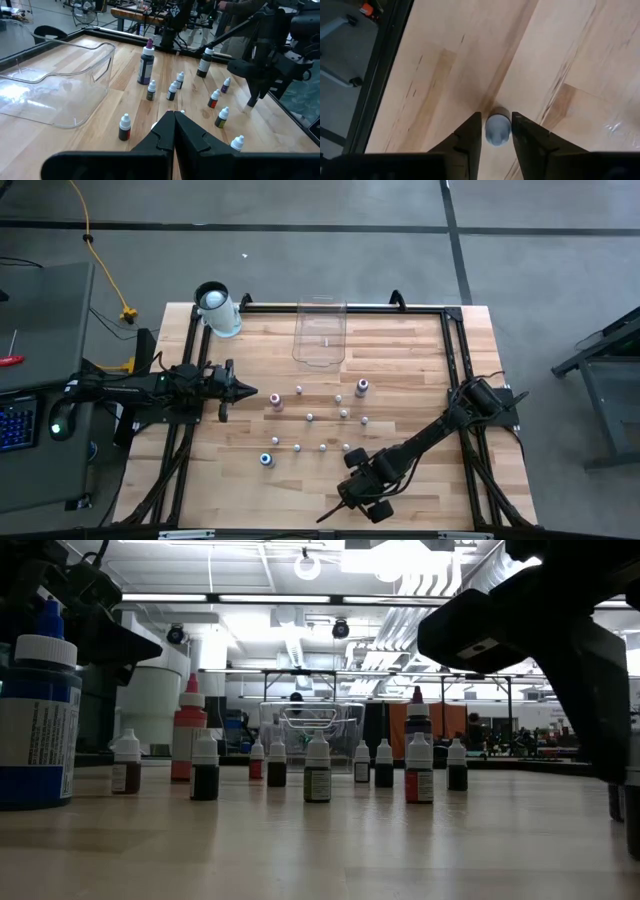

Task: Pick & Place food coloring
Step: Put the small black food coloring bottle into the container

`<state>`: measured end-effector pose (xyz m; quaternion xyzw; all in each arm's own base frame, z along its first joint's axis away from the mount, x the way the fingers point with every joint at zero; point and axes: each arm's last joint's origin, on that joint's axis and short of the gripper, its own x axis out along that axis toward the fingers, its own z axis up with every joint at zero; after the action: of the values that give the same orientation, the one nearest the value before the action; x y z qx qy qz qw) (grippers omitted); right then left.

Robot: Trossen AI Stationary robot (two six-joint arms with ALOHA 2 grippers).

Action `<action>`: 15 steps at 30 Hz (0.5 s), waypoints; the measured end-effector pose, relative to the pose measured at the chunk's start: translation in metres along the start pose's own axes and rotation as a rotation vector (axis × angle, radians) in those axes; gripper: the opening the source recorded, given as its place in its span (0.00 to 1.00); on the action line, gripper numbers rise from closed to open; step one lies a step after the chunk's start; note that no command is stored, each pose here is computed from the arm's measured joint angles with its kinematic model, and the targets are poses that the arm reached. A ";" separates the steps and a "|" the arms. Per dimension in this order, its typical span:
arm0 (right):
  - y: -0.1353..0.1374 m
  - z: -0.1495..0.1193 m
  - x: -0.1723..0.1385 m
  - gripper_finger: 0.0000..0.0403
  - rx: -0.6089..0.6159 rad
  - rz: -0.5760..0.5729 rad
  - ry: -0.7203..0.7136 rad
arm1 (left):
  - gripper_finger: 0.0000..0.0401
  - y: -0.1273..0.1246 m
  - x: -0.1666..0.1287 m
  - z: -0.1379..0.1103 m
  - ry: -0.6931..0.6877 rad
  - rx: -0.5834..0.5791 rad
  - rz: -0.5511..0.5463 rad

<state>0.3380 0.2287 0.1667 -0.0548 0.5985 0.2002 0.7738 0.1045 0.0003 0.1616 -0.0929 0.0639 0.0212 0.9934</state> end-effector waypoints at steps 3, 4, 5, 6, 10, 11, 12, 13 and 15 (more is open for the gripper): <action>0.000 -0.001 0.000 0.22 0.001 0.006 0.010 | 0.00 0.000 0.000 0.000 0.000 0.000 0.000; 0.000 -0.001 0.000 0.22 0.001 0.010 0.011 | 0.00 0.000 0.000 0.000 0.000 0.000 0.000; 0.000 -0.001 0.000 0.21 0.001 0.011 0.013 | 0.00 0.000 0.000 0.000 0.000 0.000 0.000; 0.000 -0.001 0.000 0.21 0.001 0.011 0.013 | 0.00 0.000 0.000 0.000 0.000 0.000 0.000; 0.000 -0.001 0.000 0.20 0.002 0.011 0.013 | 0.00 0.000 0.000 0.000 0.000 0.000 0.000; 0.000 -0.001 0.000 0.19 0.002 0.011 0.013 | 0.00 0.000 0.000 0.000 0.000 0.000 0.000; 0.000 -0.001 0.000 0.19 0.002 0.011 0.013 | 0.00 0.000 0.000 0.000 0.000 0.000 0.000; 0.000 -0.001 0.000 0.19 0.002 0.011 0.013 | 0.00 0.000 0.000 0.000 0.000 0.000 0.000; 0.000 -0.001 0.000 0.19 0.002 0.011 0.014 | 0.00 0.000 0.000 0.000 0.000 0.000 0.000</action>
<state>0.3370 0.2285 0.1661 -0.0522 0.6044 0.2034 0.7685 0.1045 0.0003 0.1616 -0.0929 0.0639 0.0212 0.9934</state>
